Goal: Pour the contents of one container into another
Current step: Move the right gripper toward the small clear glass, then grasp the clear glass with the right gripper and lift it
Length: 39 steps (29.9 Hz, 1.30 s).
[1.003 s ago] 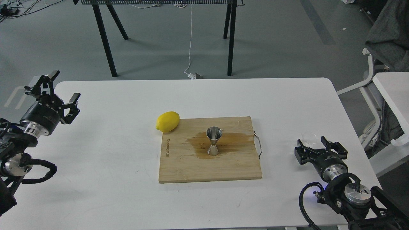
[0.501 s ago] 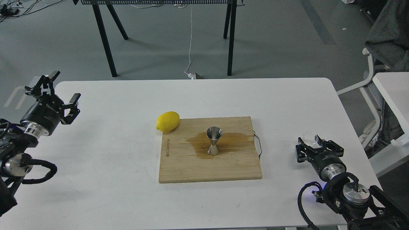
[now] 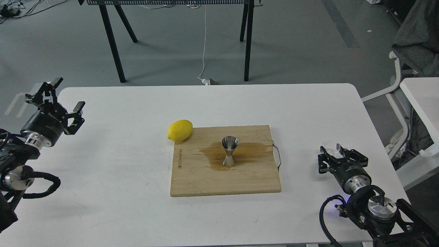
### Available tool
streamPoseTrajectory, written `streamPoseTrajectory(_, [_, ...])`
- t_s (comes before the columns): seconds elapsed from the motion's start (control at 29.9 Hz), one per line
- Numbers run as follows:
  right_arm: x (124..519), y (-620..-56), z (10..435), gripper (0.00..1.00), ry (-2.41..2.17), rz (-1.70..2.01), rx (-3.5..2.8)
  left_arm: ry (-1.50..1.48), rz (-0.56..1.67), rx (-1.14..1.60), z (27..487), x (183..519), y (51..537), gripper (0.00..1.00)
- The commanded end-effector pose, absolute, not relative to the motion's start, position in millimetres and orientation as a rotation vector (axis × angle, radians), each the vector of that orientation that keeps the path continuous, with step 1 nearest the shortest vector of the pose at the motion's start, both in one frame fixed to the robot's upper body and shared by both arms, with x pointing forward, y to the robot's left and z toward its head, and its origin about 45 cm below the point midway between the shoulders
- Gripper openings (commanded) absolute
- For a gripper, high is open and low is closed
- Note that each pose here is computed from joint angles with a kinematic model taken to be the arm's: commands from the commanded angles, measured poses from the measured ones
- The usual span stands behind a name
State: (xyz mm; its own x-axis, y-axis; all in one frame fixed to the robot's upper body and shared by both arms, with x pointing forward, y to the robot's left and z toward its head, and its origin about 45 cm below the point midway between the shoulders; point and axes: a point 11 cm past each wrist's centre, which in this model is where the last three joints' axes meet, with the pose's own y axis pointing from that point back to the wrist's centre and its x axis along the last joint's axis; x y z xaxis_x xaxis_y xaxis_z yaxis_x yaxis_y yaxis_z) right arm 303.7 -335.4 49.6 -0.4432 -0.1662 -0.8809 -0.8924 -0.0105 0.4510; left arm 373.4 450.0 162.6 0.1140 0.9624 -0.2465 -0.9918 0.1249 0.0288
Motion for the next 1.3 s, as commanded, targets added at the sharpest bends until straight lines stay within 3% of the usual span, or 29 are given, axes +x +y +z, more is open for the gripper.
streamPoseTrajectory(0.0, [303.8,-333.4,51.6,0.39,1.644,1.506,-1.119,0.225,1.449,-0.154,162.0,372.9,452.5,0.98])
streamPoseTrajectory(0.8, [363.0,-212.1,186.8,0.38,1.457,1.282,-2.018,0.284,1.452,-0.243,153.7,376.7,435.1,0.98])
streamPoseTrajectory(1.27, [365.6,-151.1,200.9,0.37,1.392,1.173,-2.430,0.300,1.448,-0.258,149.8,377.2,428.4,0.98])
